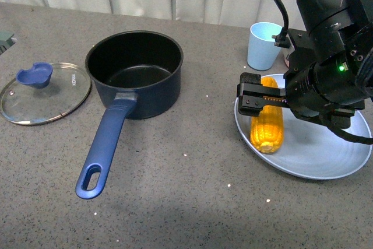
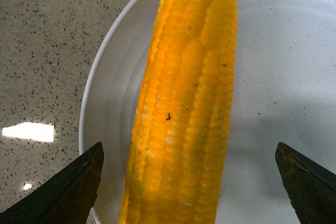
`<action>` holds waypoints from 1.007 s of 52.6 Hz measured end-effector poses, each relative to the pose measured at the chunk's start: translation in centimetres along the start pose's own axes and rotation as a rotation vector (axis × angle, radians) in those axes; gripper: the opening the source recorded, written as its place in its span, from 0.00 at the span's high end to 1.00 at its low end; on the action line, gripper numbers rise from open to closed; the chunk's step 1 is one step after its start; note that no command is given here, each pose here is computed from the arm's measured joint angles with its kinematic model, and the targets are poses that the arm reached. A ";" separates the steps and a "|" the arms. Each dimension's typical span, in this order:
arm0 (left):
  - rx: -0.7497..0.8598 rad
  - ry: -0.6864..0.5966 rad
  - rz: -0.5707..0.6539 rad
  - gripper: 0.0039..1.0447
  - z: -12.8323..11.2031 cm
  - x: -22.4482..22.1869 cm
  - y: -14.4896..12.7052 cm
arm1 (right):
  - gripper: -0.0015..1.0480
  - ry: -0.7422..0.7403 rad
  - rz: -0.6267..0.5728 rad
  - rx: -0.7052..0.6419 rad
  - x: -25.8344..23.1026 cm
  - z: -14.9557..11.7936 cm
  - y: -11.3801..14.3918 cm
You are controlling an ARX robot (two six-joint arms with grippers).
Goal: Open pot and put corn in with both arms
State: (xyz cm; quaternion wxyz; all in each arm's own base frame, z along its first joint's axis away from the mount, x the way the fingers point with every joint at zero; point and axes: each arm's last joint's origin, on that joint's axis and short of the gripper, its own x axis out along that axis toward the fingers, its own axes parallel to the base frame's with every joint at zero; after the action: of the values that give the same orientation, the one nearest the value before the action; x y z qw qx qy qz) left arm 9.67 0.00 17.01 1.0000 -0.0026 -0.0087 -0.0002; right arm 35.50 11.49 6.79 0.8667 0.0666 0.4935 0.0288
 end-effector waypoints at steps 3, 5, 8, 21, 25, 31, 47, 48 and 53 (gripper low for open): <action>0.000 0.000 0.000 0.06 0.0 0.0 0.0 | 0.11 0.018 -0.004 0.013 0.3 -0.1 0.0; 0.000 0.000 0.000 0.06 0.0 0.0 0.0 | 0.16 0.025 -0.003 0.017 0.5 -0.1 0.0; 0.000 0.000 0.000 0.06 0.0 0.0 0.0 | 0.23 0.030 0.002 0.025 0.6 -0.1 0.0; 0.000 0.000 0.000 0.06 0.0 0.0 0.0 | 0.61 0.038 0.007 0.037 0.7 0.0 0.1; 0.000 0.000 0.000 0.06 0.0 0.0 0.0 | 0.68 0.037 0.013 0.037 0.6 0.0 0.1; 0.000 0.000 0.000 0.06 0.0 0.0 0.0 | 0.75 0.029 0.037 0.040 0.1 0.0 0.1; 0.000 0.000 0.000 0.06 0.0 0.0 0.0 | 0.85 -0.143 0.416 0.145 -6.5 3.2 1.1; 0.000 0.000 0.000 0.06 0.0 0.0 0.0 | 0.85 -0.161 0.450 0.147 -7.0 3.7 1.7; 0.000 0.000 0.000 0.06 0.0 0.0 0.0 | 0.86 -0.170 0.518 0.136 -7.3 4.6 4.4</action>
State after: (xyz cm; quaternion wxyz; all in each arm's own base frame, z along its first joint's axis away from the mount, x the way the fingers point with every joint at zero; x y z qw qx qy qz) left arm 9.67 0.00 17.01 1.0000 -0.0024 -0.0089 -0.0002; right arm 35.79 14.64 15.98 0.8624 0.2506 0.3861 0.2108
